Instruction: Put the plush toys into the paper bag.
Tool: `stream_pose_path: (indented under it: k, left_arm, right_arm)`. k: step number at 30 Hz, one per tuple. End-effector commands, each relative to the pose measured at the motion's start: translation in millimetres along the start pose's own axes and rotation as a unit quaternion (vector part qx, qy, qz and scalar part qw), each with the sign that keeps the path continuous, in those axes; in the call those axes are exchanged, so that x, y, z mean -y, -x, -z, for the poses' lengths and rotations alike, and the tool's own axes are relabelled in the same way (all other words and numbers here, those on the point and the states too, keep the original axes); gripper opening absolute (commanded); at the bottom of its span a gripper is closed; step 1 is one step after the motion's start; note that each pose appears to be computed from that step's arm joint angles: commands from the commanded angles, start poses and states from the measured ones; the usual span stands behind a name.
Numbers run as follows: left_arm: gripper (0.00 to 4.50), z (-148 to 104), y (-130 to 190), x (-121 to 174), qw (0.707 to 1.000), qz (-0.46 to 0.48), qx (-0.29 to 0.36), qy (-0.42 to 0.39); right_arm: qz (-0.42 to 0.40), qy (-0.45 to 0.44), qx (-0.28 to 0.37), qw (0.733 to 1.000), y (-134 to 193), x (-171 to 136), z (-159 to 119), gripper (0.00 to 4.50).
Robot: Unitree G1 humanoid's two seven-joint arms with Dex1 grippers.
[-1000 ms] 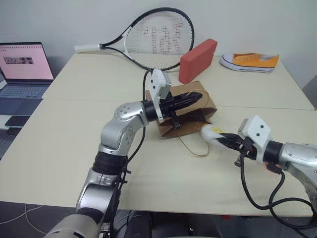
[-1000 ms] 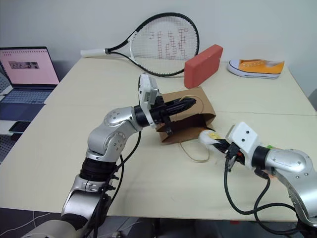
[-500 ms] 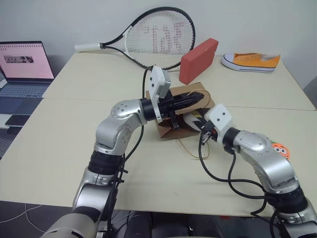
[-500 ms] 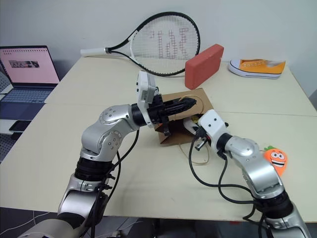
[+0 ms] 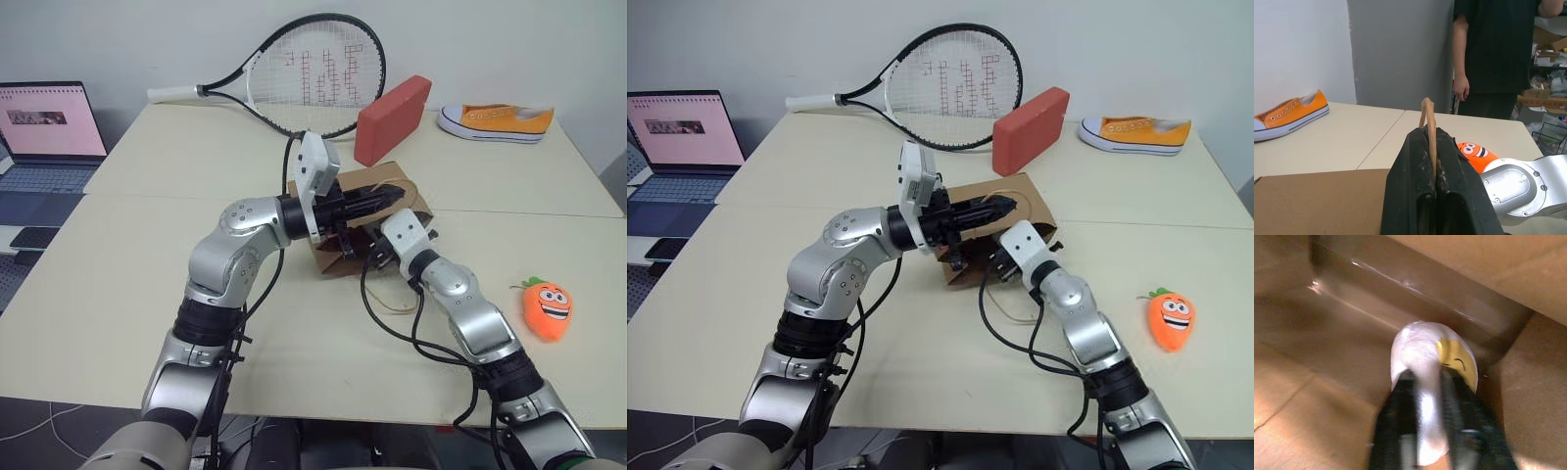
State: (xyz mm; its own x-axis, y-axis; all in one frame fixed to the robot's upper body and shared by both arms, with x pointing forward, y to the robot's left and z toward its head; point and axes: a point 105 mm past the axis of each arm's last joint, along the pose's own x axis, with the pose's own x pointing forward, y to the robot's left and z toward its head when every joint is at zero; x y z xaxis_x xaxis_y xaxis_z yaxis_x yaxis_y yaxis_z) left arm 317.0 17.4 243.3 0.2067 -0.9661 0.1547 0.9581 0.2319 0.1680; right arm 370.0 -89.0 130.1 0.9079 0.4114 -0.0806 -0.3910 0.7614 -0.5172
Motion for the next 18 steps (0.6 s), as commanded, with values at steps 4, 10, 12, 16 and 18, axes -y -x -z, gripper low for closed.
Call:
stream_pose_path:
  k: [4, 10, 12, 16, 18]
  left_arm:
    - [0.0, -9.4, -1.2, 5.7, 1.0, 0.008, 0.013, -0.017]
    - [0.0, -5.3, -5.5, 4.2, 1.0, 0.001, 0.009, -0.018]
    - [0.0, -4.8, -7.3, 3.1, 1.0, -0.002, 0.011, -0.018]
    - [0.0, -3.7, -10.4, 3.0, 1.0, -0.004, 0.012, -0.019]
    - [0.0, -2.8, -11.3, 0.8, 1.0, -0.009, 0.012, -0.021]
  right_arm:
    - [0.009, 0.014, 0.05, 0.999, 5.8, 4.4, -18.2, 3.35]
    - [-0.05, 0.019, 0.05, 0.997, 22.9, 1.0, -26.3, 4.48]
    - [-0.065, 0.016, 0.05, 0.997, 30.6, 1.8, -29.9, 4.48]
    - [-0.103, 0.003, 0.052, 0.993, 49.7, 0.8, -38.8, 4.48]
    - [-0.144, -0.02, 0.047, 0.988, 69.7, -0.4, -41.6, 4.48]
